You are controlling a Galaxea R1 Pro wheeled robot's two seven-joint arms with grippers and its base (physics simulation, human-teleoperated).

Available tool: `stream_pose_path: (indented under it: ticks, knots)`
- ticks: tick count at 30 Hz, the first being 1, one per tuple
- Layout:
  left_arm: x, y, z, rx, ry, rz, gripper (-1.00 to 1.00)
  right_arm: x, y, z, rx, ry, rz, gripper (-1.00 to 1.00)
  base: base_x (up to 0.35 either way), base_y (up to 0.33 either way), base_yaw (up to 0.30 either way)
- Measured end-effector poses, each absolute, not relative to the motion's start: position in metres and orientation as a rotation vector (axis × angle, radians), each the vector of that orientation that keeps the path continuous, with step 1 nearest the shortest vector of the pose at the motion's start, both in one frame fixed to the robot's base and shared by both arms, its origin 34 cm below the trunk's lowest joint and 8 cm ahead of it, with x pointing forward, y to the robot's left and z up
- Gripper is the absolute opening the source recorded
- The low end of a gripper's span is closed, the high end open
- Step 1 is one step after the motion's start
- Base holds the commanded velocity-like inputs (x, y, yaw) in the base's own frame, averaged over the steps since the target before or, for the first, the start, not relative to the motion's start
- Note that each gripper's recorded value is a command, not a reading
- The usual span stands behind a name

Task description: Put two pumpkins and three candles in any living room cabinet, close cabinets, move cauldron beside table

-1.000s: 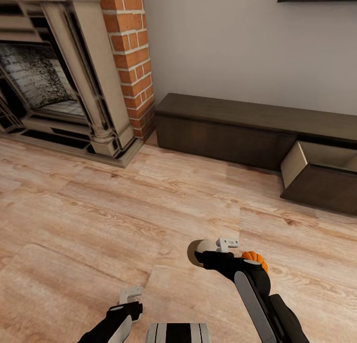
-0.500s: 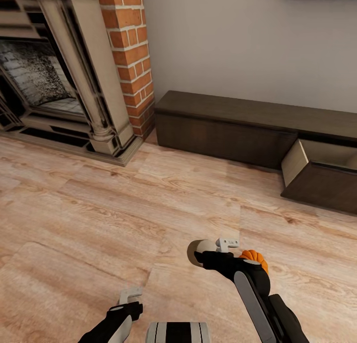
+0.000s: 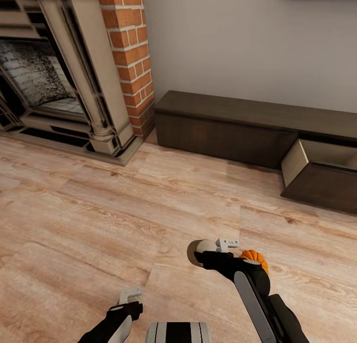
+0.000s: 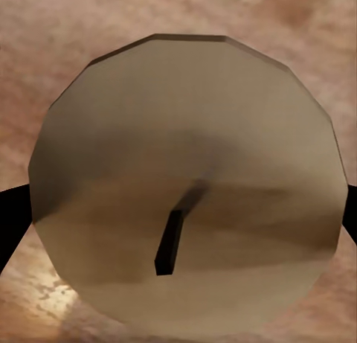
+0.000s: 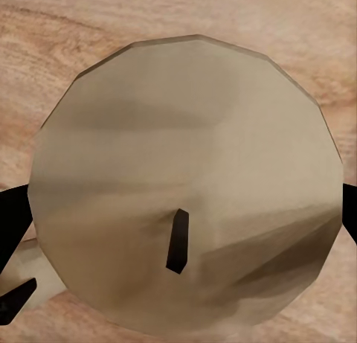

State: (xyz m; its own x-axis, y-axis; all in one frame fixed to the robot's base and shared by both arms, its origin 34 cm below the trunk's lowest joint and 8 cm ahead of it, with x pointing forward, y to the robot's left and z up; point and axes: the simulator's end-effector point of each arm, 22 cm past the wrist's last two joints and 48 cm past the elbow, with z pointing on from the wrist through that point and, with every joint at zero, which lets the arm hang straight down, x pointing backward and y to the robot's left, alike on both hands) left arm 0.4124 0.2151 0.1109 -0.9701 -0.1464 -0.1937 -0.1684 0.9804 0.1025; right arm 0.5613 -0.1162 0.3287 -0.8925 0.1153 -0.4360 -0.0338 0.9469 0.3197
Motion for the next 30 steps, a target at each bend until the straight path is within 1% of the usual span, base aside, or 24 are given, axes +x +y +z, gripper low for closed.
stream_pose_path:
  ticks: [30]
  knots:
    - [0.4156, 0.2150, 0.1119, -0.236, 2.935, 0.173, -1.00, 0.5611, -0.1147, 0.3288, 0.060, 2.639, 0.448, -1.00, 0.000, 0.000, 0.000]
